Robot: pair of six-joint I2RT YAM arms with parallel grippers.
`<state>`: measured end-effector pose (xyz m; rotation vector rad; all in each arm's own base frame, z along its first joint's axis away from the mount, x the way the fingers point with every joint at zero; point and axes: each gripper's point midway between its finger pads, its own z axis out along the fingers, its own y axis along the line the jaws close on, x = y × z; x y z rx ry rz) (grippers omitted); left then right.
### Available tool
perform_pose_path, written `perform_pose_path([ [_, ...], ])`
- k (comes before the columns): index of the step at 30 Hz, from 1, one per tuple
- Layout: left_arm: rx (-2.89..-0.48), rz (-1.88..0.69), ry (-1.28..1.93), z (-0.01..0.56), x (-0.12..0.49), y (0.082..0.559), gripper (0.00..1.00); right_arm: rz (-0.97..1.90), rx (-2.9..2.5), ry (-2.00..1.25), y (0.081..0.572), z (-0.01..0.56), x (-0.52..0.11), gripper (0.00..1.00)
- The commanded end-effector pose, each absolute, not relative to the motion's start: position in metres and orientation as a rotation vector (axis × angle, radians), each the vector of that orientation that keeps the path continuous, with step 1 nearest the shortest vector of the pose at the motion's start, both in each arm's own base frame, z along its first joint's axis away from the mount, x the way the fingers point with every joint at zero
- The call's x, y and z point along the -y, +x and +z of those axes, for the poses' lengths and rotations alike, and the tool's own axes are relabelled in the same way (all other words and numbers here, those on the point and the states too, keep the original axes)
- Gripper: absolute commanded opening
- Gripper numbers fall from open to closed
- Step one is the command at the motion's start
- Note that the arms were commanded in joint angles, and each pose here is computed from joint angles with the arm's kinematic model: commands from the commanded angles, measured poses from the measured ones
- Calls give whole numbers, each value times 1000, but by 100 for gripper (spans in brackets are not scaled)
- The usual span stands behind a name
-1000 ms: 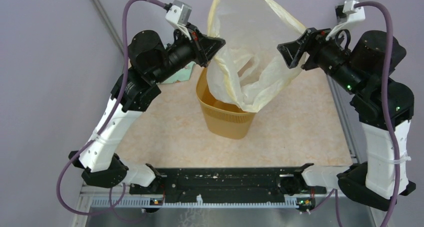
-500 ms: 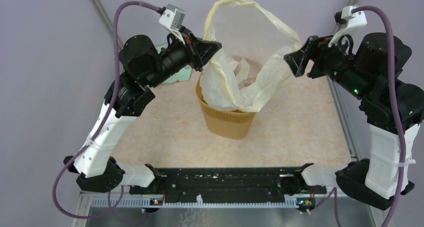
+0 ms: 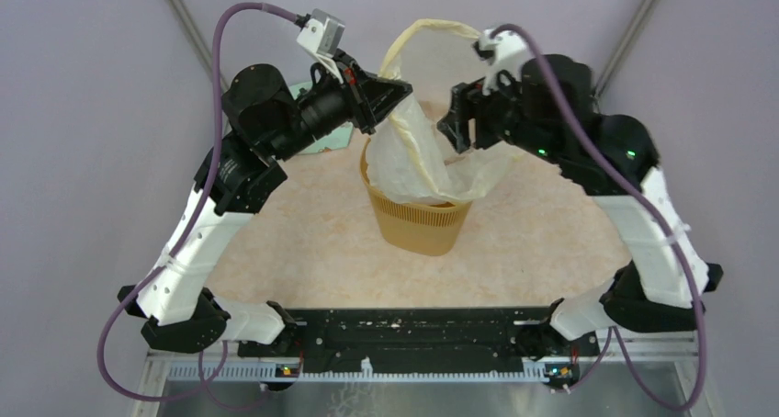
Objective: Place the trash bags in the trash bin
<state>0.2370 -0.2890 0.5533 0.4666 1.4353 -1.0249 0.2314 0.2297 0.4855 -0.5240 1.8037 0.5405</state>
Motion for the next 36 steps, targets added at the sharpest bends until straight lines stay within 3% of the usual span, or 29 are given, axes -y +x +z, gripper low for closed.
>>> perform_pose_path([
  [1,-1374,-1053,473,570,284,227,0,338,-1866,-502,277,449,-245,61],
  [10,-1330,-1022,394,575,263,223,0,314,-2109,-665,301,342,-277,61],
  [17,-1267,-1001,324,592,248,222,0,169,-2261,-720,307,277,-252,79],
  [21,-1283,-989,320,587,250,227,0,92,-2327,-723,311,251,-245,84],
  [25,-1343,-955,328,565,256,238,0,71,-2351,-715,312,247,-244,86],
  [32,-1431,-966,333,526,268,251,0,273,-2242,-640,319,299,-273,86],
  [36,-1442,-990,337,520,273,251,0,324,-2243,-603,330,293,-290,84],
])
